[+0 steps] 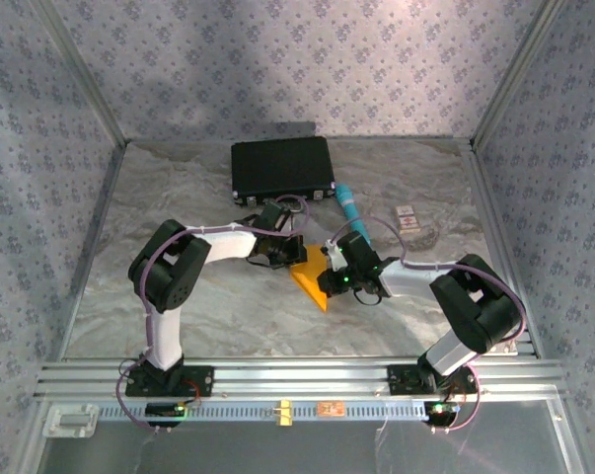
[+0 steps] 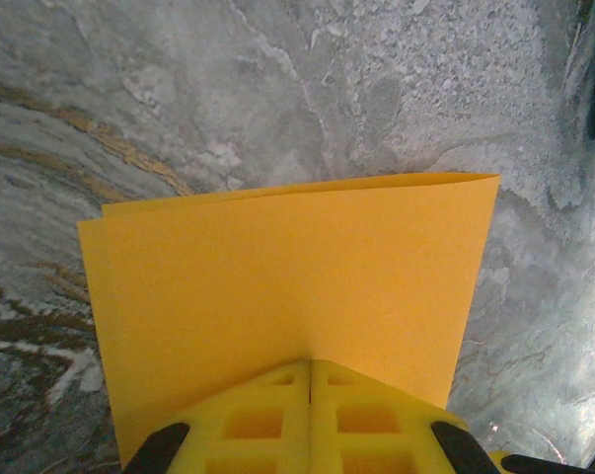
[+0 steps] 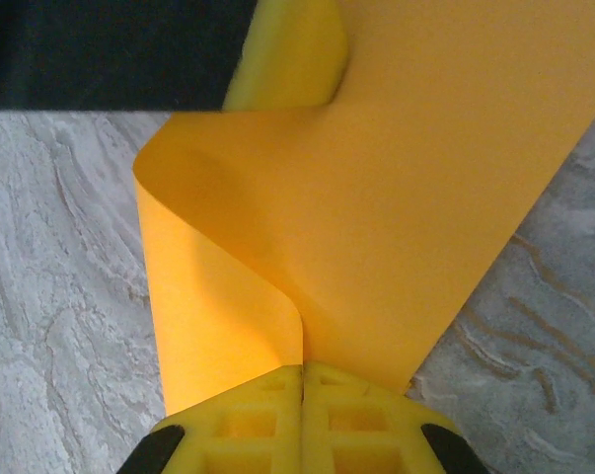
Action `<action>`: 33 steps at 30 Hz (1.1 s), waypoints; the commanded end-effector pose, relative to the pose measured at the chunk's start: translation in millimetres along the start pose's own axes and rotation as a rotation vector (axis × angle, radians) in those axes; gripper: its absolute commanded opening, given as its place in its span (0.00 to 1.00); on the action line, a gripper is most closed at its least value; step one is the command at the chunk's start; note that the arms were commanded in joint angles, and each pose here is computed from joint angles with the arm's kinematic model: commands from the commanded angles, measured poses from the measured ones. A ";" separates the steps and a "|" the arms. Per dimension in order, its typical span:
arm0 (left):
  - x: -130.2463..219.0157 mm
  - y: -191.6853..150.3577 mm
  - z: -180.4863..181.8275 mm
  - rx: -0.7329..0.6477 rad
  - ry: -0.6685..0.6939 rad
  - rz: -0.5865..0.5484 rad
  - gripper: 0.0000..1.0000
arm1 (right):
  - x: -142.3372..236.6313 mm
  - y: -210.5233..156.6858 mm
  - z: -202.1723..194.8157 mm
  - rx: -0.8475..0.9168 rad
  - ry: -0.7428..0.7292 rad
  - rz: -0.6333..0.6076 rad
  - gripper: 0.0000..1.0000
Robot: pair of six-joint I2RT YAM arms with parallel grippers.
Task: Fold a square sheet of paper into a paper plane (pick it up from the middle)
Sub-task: Third fold the triangle at the center of the table.
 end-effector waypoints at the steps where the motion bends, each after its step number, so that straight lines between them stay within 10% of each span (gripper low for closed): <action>1: -9.4 -14.2 19.3 0.022 0.072 0.064 0.04 | 0.4 5.0 0.2 0.015 0.003 0.003 0.03; 33: -6.9 -15.1 18.7 0.015 0.072 0.061 0.04 | -2.0 -7.8 -3.4 0.000 -0.042 0.042 0.02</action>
Point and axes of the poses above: each hand's point on the last joint's axis, 136 mm out from that joint toward the fingers, its own x axis back along the fingers, its own z axis along the line the jaws close on, y = z × x, the point moved 2 cm from there along x, back along the fingers, and after that the axes turned 4 degrees about x, right-handed, at the moved point
